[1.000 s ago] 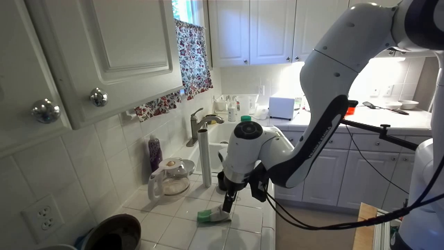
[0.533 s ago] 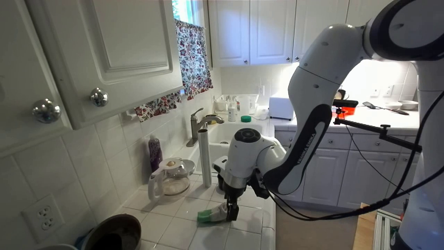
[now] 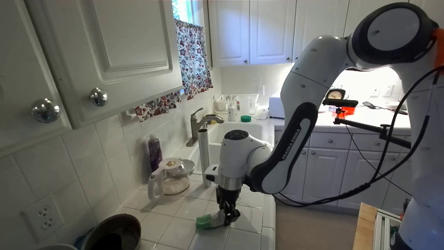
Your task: Move the measuring cup to the right then put the towel in the measuring cup.
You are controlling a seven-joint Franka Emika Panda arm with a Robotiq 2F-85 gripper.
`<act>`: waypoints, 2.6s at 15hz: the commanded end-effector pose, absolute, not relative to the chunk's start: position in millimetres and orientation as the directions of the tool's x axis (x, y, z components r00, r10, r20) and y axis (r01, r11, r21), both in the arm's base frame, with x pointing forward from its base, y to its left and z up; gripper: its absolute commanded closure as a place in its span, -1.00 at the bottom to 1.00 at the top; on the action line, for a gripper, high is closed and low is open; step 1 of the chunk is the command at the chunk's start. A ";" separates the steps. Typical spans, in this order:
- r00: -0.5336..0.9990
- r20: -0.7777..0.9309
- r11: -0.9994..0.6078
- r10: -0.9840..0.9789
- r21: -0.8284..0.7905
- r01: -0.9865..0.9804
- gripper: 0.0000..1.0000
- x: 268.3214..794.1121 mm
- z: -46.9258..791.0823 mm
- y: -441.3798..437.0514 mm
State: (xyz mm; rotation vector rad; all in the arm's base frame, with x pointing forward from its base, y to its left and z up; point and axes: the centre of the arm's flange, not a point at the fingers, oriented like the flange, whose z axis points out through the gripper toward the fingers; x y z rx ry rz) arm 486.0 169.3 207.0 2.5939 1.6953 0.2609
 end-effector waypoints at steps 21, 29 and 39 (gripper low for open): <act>0.941 -0.059 -0.780 0.334 0.543 0.311 0.93 476.8 335.7 81.7; 0.982 -0.111 -0.875 0.150 0.447 0.185 0.93 506.3 344.6 44.6; 0.901 -0.341 -0.729 0.270 0.539 0.422 0.71 493.6 355.0 64.0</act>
